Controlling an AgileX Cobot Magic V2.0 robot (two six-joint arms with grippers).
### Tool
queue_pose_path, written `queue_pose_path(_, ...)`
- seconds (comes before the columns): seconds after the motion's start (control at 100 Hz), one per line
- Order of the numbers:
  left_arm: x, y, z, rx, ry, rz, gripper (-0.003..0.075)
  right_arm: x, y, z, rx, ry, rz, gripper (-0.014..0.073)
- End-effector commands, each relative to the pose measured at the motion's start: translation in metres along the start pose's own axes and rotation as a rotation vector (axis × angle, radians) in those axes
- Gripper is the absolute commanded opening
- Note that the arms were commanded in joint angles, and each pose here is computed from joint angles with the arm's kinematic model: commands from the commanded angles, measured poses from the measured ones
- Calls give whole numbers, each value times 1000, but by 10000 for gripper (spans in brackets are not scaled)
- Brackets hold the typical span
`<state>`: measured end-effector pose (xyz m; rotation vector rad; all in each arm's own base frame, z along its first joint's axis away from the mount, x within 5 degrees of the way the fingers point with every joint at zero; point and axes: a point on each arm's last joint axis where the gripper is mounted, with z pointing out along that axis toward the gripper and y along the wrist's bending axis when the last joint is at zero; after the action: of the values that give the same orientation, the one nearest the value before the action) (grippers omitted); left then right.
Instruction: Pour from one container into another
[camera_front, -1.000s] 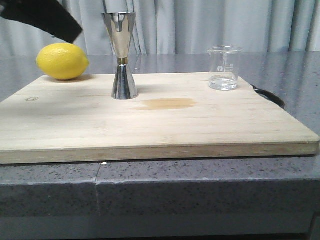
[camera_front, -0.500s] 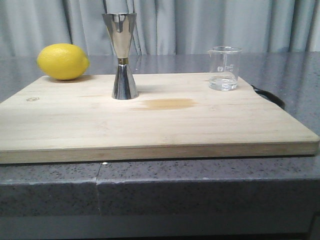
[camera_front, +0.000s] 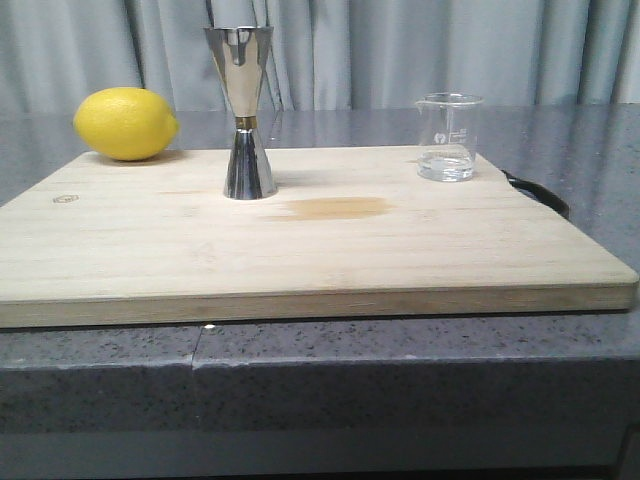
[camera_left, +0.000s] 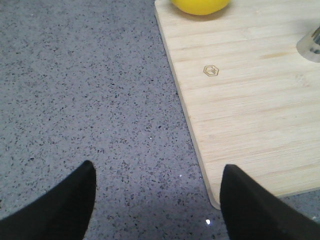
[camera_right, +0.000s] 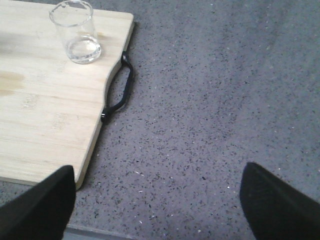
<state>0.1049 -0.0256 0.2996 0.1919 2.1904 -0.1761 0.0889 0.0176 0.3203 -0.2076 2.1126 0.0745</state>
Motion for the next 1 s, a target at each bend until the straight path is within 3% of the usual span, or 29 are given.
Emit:
queue_pose_path(0.0, -12, -1, -4, 11, -113, -24, 479, -10, -2, -8, 8, -117, -22, 603)
queue_pose_path(0.1, -13, -1, -4, 11, -118, -24, 456, -9, -3, -10, 12, -119, -22, 599)
queue_pose_path(0.16, -13, -1, -4, 11, -121, -24, 405, -9, -4, -10, 18, -119, -29, 560)
queue_pose_path(0.36, -13, -1, -4, 11, -124, -24, 166, -9, -4, -10, 19, -120, -30, 137)
queue_pose_path(0.51, -14, -1, -4, 12, -129, -24, 24, -9, -4, -10, 19, -122, -30, -67)
queue_pose_path(0.57, -14, -1, -4, 12, -129, -24, -20, -9, -4, -10, 19, -122, -30, -75)
queue_pose_path(0.99, -14, -1, -4, 12, -130, -24, -19, -9, -2, -10, 4, -120, -13, -75)
